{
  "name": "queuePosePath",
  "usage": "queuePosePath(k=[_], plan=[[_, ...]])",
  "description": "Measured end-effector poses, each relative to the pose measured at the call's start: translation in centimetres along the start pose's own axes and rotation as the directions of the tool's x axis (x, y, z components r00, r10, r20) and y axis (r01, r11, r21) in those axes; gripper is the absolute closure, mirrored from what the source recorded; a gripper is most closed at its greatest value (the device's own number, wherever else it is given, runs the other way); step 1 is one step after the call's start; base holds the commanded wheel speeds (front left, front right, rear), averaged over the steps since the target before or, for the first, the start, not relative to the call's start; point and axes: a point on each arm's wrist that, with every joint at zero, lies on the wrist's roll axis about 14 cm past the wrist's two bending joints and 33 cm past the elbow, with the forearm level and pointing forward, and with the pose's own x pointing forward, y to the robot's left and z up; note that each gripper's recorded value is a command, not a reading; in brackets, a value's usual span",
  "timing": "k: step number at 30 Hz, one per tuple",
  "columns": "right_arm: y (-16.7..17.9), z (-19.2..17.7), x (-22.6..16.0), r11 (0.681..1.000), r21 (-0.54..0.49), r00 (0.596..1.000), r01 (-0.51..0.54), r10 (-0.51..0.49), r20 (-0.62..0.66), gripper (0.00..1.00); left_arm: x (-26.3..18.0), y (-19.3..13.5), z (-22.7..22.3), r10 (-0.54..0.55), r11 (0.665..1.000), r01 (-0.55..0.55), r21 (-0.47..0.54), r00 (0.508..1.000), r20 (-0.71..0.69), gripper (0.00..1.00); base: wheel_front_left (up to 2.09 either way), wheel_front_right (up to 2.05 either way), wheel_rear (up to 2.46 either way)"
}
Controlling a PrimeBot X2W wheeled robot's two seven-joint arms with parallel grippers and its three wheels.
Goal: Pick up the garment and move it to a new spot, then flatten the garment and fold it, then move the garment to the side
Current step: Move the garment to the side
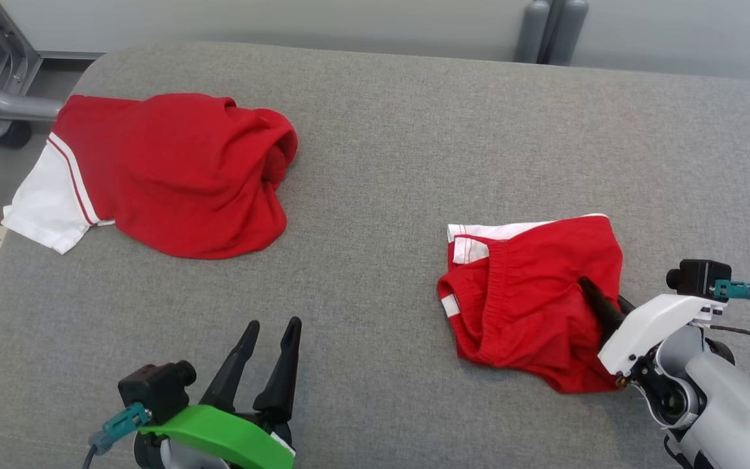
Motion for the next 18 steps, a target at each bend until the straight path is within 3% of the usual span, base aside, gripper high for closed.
queuePosePath(k=[10,18], plan=[[-0.6,2.0,0.5,1.000,-0.025,0.999,0.003,-0.002,0.046,1.00,0.5,0.5,0.4,0.013,1.000,-0.013,0.003,1.000,0.011,0.00,0.00,0.00,0.00],[-5.1,6.7,-0.4,0.983,-0.153,0.988,0.105,-0.086,0.125,1.00,1.4,-0.5,0.3,-0.024,1.000,0.024,0.008,1.000,0.004,0.00,0.00,0.00,0.00]])
